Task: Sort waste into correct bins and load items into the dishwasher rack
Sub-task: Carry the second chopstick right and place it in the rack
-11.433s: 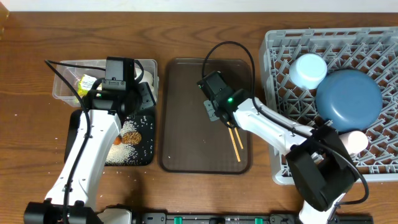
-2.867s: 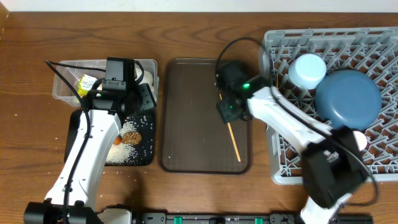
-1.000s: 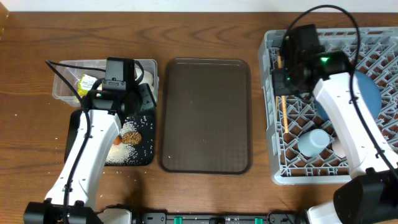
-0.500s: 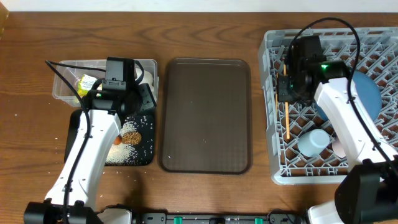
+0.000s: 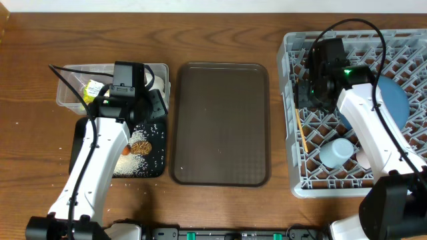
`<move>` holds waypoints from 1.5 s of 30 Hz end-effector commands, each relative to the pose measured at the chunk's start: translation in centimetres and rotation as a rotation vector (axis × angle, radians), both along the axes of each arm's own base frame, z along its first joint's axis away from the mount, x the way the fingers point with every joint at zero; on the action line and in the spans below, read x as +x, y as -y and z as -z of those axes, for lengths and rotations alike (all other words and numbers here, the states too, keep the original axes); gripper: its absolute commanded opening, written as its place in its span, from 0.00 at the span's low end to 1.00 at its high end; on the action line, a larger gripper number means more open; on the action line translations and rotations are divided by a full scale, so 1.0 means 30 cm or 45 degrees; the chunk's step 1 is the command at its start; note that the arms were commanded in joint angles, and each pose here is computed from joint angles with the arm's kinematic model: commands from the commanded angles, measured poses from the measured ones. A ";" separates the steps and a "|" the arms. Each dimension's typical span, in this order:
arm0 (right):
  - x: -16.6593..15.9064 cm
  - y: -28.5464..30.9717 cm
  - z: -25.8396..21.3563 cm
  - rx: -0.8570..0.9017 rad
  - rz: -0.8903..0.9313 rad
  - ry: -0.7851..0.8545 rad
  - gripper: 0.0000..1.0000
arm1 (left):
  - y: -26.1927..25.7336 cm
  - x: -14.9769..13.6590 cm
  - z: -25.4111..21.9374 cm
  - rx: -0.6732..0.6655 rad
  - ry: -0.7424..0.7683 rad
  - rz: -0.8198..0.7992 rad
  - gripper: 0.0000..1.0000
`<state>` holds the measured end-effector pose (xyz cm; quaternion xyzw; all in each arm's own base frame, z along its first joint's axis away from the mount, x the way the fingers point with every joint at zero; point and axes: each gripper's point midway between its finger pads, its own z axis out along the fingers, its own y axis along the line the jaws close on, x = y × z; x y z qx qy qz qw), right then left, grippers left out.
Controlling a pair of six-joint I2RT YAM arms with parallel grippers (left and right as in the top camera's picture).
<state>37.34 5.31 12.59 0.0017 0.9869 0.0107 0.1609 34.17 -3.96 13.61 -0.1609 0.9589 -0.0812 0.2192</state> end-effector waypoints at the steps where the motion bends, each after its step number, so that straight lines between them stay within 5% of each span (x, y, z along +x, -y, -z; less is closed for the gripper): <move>1: 0.021 0.002 -0.029 0.013 0.014 0.038 0.59 | -0.006 0.009 -0.011 -0.001 0.010 -0.017 0.54; 11: 0.053 -0.001 -0.310 0.072 0.034 0.362 0.64 | -0.006 0.007 -0.009 0.000 0.005 -0.017 0.54; 12: 0.048 0.002 -0.347 0.079 0.037 0.406 0.69 | -0.006 0.007 -0.009 0.000 0.005 -0.017 0.55; 14: 0.033 0.016 -0.410 0.065 0.049 0.478 0.98 | -0.006 0.007 -0.009 0.000 0.005 -0.017 0.54; 45: -0.002 0.051 -0.493 0.022 0.084 0.569 0.99 | -0.006 0.007 -0.009 0.000 0.005 -0.017 0.55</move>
